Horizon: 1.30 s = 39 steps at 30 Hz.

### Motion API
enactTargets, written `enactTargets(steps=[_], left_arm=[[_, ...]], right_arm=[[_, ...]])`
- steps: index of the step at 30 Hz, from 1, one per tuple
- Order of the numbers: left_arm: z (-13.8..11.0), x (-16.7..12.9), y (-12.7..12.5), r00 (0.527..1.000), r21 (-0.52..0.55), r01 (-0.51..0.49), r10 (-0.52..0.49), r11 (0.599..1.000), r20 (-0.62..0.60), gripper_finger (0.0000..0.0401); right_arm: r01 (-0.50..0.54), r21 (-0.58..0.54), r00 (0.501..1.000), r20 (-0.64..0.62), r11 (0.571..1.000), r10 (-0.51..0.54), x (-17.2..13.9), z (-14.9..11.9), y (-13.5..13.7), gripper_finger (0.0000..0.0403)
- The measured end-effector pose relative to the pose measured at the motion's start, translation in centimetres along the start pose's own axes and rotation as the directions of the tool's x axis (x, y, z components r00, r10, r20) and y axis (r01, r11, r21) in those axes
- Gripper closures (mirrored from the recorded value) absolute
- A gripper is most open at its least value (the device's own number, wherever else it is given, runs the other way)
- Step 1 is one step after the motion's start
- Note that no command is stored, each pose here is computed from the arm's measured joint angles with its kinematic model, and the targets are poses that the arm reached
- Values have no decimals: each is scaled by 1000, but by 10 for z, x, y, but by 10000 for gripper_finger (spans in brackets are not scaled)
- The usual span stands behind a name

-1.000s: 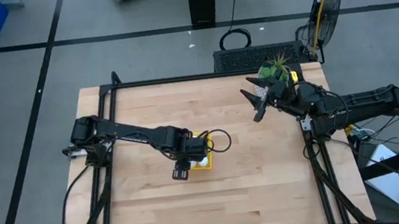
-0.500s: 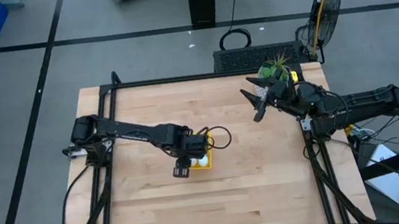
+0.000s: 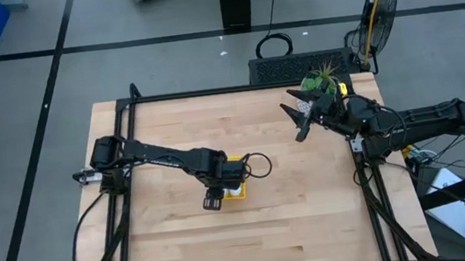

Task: Pick and place pill bottles into a basket
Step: Put the white pill bottle into the yellow bin, then return to Home Position

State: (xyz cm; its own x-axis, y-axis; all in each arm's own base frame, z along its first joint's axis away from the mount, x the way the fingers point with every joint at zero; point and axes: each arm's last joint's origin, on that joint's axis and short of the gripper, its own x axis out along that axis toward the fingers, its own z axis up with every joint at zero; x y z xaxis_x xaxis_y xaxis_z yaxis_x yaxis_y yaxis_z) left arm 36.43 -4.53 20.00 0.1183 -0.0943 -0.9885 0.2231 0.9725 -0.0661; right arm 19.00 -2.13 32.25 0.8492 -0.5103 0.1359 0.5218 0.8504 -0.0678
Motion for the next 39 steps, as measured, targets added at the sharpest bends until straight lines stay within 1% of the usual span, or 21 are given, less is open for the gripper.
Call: enactTargets(steps=[9, 10, 11, 14, 16, 18, 20, 22, 29, 32, 35, 39], left_arm=[[-1, 0, -4, 1000, 2, 4, -4, 1000, -14, 239], [-1, 0, -5, 1000, 7, 4, -4, 1000, -15, 224], [-1, 0, -6, 1000, 10, 5, -4, 1000, -15, 200], [0, 1, -10, 1000, 11, 3, -3, 1000, -8, 114], [2, 1, -12, 1000, 12, 2, -2, 1000, 5, 67], [3, 1, -13, 1000, 7, 1, -1, 1000, 21, 31], [5, 0, -13, 999, 2, 1, -1, 1000, 35, 12], [7, -2, -13, 999, -11, 1, 0, 1000, 47, 12], [12, -11, -13, 997, -11, -1, 2, 1000, 73, 45], [13, -19, -14, 998, -11, 0, 1, 1000, 59, 53], [16, -31, -14, 999, -9, -11, 12, 1000, 50, 58], [16, -57, -14, 997, -12, -69, 69, 998, 29, 58]], right_arm=[[0, 0, 1000, 0, 1000, 0, 0, 0, 0, 193], [0, 0, 1000, -1, 1000, 0, 0, 0, 0, 193], [0, 0, 1000, -1, 1000, 0, 0, 0, 0, 193], [0, 0, 1000, -1, 1000, 0, 0, 0, 0, 193], [0, 0, 1000, -1, 1000, 0, 0, 0, 0, 193], [0, 0, 1000, -1, 1000, 0, 0, 0, 0, 193], [0, -1, 1000, -1, 1000, 0, 0, 0, 0, 193], [0, -1, 1000, -1, 1000, 0, 0, 0, 0, 193], [0, -1, 1000, -1, 1000, 0, 0, 0, 0, 193], [0, -1, 1000, -1, 1000, 0, 0, 0, 0, 193], [0, -2, 1000, -1, 1000, 0, 0, 0, 0, 193], [0, -27, 1000, 1, 1000, 0, 0, 0, 0, 193]])
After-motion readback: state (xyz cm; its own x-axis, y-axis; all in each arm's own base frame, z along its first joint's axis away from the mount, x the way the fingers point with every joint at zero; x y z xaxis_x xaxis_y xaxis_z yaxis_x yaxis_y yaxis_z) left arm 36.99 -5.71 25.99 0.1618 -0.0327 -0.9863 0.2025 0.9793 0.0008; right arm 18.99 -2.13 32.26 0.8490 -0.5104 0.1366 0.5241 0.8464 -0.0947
